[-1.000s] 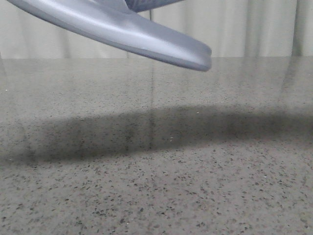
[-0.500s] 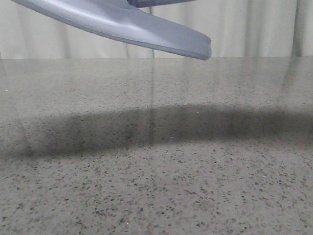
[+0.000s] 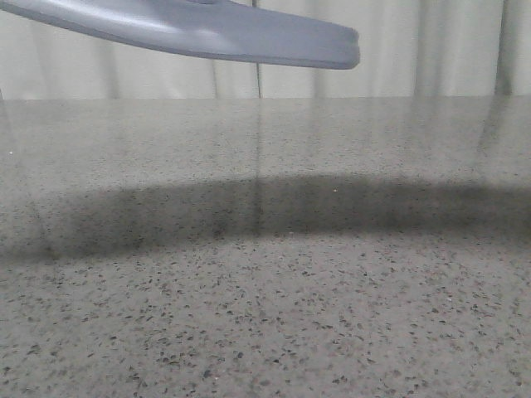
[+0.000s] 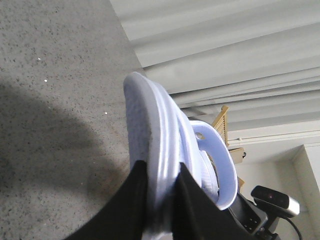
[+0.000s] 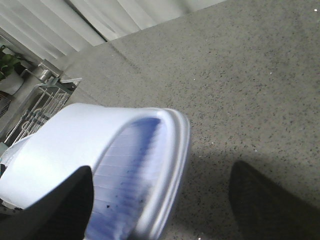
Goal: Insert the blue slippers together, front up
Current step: 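Nest the right-held slipper onto the left-held one and lower them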
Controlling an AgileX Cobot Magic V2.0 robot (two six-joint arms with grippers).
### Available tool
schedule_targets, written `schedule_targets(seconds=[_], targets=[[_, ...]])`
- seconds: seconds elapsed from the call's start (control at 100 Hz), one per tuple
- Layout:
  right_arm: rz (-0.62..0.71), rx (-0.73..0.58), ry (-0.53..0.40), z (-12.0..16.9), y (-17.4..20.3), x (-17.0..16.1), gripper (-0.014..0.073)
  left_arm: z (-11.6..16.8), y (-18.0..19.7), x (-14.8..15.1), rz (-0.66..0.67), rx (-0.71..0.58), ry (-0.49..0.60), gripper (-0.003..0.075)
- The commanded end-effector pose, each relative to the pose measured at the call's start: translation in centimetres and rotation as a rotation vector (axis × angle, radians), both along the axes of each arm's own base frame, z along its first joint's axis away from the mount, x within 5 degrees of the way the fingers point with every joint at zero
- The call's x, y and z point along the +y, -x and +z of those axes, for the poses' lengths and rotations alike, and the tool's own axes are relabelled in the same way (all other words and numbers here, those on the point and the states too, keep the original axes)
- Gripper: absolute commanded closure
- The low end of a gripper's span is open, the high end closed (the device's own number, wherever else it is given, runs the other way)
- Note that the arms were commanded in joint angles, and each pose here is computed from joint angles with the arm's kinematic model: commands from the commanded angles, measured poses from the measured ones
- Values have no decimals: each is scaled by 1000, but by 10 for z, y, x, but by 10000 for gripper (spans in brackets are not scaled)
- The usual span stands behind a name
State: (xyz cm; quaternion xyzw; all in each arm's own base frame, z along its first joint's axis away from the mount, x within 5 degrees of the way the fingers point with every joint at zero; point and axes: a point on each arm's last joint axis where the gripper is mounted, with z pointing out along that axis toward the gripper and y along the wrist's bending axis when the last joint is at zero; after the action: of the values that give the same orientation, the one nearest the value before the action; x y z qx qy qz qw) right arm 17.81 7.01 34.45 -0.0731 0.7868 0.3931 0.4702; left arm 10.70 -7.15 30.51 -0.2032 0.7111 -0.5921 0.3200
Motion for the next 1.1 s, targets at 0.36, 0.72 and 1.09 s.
schedule_targets(seconds=[0.36,0.72,1.09], targets=[[-261,-446,58,59,49,-24,97,-6,-13,-4,-14,86,32,704],[-279,-555,91,68,74,-27,97,-24,-38,-8,-18,174,-3,704],[-245,-550,92,67,76,-24,97,-42,-61,-16,-73,193,-9,704]])
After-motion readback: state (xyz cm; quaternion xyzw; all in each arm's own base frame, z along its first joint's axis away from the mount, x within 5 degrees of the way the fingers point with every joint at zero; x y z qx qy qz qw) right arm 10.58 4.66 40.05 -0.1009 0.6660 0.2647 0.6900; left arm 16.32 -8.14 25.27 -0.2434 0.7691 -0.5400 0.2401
